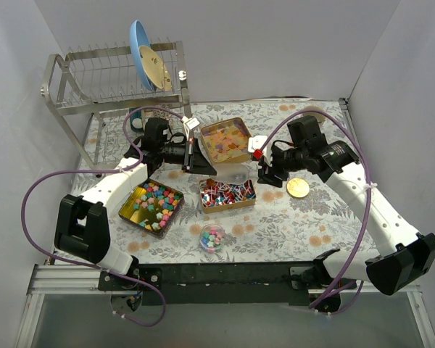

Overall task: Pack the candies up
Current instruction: Adjust the spatula.

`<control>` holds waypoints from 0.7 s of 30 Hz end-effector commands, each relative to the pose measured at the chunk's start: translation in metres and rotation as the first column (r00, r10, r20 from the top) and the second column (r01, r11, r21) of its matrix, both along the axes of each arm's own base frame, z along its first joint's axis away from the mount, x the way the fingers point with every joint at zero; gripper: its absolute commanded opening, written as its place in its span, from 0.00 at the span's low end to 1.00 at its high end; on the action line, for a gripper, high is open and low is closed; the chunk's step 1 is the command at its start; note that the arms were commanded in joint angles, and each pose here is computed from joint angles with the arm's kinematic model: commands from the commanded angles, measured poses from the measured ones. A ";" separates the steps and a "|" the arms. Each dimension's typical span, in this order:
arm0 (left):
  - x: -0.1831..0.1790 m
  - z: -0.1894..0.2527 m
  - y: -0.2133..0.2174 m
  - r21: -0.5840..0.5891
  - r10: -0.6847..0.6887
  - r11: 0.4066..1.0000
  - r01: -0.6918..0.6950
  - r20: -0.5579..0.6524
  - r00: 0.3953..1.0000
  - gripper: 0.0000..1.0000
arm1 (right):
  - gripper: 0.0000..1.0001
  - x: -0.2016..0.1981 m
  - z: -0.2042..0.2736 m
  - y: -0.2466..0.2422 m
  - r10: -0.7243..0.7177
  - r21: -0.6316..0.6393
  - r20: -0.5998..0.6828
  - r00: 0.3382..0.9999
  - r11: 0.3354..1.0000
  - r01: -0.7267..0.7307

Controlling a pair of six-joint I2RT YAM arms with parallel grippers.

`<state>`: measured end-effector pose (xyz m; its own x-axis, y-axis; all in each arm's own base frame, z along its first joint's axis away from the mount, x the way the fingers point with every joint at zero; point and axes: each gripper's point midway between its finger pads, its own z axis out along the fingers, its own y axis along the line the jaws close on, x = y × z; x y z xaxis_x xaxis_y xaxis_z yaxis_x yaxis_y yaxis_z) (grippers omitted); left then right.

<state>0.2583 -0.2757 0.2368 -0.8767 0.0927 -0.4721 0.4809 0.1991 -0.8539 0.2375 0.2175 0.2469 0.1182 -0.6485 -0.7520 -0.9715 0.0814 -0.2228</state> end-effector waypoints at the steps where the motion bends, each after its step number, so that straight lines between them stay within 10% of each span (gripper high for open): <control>1: -0.010 0.017 0.005 -0.041 -0.027 0.999 0.029 0.045 0.999 0.00 | 0.58 0.001 0.006 0.003 0.034 0.023 0.031 0.999 0.999 -0.035; 12: -0.009 0.017 0.006 -0.055 -0.036 0.998 0.037 0.029 0.999 0.00 | 0.36 -0.002 -0.007 0.003 0.056 -0.001 -0.012 0.998 0.998 -0.056; 19: 0.000 0.008 0.011 -0.023 0.014 1.000 -0.014 0.010 1.000 0.00 | 0.01 -0.001 -0.017 0.003 0.065 -0.029 -0.048 0.997 0.997 -0.067; 21: 0.013 -0.001 0.016 0.026 0.094 0.995 -0.094 0.020 0.995 0.18 | 0.01 0.006 -0.011 0.000 0.036 -0.044 -0.032 0.999 0.998 -0.037</control>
